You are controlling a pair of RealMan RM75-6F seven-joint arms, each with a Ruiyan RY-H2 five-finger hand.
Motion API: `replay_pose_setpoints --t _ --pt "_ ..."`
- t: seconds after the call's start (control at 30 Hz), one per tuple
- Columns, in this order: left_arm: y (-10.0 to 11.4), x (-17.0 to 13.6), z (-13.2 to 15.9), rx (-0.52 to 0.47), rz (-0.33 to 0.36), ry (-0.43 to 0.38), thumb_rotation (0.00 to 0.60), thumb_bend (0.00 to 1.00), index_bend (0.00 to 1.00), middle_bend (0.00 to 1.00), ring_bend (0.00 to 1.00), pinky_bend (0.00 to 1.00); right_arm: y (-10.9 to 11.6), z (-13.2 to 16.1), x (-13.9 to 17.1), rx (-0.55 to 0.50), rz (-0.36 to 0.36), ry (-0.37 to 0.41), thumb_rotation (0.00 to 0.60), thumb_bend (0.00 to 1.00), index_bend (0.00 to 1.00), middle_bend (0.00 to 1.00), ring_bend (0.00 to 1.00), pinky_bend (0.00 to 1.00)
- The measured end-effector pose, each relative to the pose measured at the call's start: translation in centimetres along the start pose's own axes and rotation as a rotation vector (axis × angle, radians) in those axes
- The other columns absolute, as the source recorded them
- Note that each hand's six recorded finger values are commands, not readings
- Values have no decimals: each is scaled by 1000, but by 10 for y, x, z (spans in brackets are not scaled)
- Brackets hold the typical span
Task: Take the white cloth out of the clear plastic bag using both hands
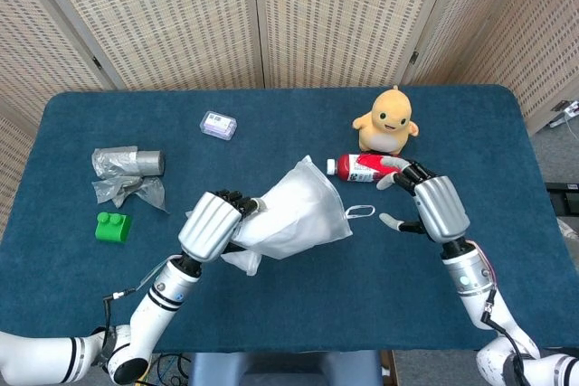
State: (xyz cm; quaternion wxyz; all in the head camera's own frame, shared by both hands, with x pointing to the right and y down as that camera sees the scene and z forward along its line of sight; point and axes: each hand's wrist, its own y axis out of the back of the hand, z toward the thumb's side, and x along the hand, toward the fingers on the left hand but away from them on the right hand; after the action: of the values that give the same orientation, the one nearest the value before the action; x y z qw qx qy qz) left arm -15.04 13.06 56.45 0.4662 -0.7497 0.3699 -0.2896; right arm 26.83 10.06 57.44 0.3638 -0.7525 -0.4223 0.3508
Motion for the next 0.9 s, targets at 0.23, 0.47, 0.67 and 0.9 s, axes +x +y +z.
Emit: replay_pose_setpoints --t 0.23,0.47,0.67,0.9 --pt "6 1 5 3 6 -17 600 0 491 659 617 713 -5 9 -9 -14 -5 25 600 0 477 233 219 485" --pt "4 4 7 9 2 -23 600 0 491 659 617 713 -5 14 -14 -27 -15 42 600 0 477 233 219 485" --pt "4 6 9 8 3 -24 600 0 491 659 617 713 -7 18 -18 -30 -13 56 600 0 477 233 219 485" --pt "5 8 11 2 9 -24 600 0 491 659 617 713 -14 26 -25 -42 -2 76 600 0 481 233 219 484"
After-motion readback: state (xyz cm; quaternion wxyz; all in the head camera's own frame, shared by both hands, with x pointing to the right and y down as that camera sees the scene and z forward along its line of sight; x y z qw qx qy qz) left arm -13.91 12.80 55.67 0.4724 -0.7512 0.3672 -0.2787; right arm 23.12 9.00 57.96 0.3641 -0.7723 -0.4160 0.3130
